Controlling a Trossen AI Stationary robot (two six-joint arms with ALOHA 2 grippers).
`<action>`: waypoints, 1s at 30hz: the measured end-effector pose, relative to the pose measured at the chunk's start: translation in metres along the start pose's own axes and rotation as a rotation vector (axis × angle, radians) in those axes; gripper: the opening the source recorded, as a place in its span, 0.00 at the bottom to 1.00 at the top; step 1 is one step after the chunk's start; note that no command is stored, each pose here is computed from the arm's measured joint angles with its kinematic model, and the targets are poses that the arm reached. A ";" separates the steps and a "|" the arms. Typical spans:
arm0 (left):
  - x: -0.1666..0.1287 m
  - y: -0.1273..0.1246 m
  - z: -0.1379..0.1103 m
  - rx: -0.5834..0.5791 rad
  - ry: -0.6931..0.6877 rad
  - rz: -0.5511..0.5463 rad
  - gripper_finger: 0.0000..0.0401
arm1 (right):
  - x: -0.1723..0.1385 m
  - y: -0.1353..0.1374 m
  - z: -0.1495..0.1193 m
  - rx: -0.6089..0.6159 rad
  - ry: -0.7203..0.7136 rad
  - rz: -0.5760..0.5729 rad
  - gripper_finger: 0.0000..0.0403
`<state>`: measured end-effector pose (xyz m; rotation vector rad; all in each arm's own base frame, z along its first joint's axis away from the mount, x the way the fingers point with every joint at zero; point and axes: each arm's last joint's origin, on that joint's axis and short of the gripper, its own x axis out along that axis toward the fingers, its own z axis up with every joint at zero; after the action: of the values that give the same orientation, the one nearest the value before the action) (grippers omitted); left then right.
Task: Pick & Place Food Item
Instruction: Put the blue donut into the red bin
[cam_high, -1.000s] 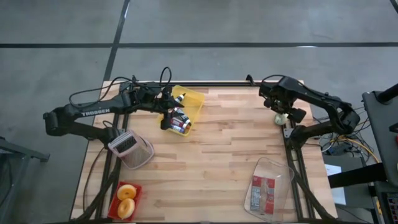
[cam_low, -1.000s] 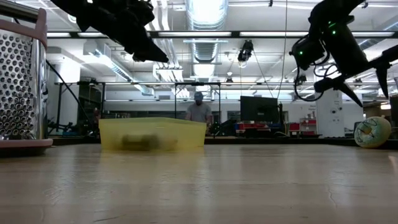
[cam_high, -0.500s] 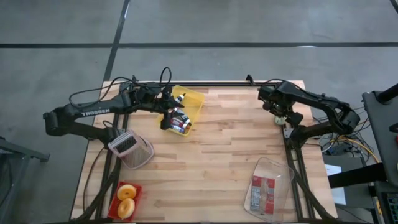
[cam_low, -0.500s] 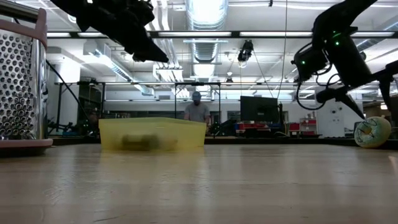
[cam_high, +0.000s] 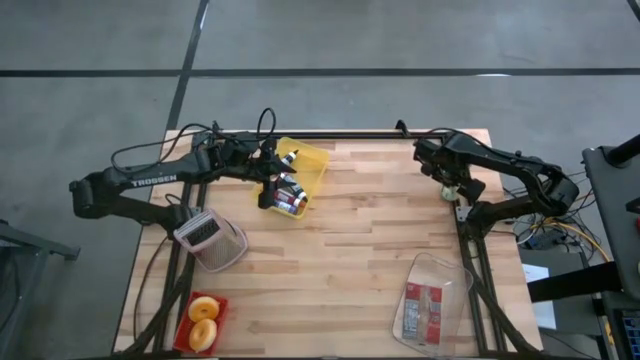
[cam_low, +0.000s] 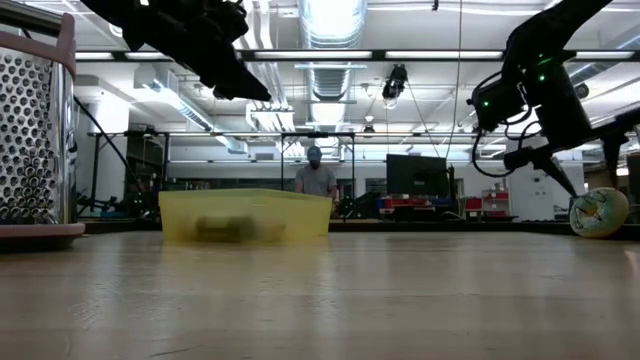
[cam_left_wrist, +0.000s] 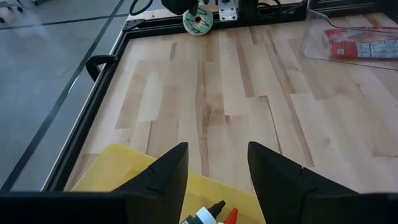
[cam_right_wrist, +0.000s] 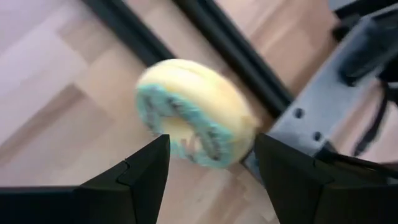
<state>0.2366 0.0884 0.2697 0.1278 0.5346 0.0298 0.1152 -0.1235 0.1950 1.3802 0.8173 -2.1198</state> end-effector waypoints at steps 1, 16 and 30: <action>0.000 0.000 0.000 0.000 0.000 0.000 0.42 | 0.000 0.001 0.000 -0.007 0.000 0.014 0.57; 0.000 0.000 0.000 0.000 0.001 0.000 0.42 | 0.005 0.000 0.001 -0.015 -0.033 -0.003 0.57; 0.000 0.000 -0.001 -0.001 0.002 0.000 0.42 | 0.020 0.001 -0.004 -0.043 -0.046 -0.083 0.57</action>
<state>0.2364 0.0883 0.2689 0.1270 0.5367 0.0300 0.1109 -0.1226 0.1751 1.2913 0.9106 -2.1747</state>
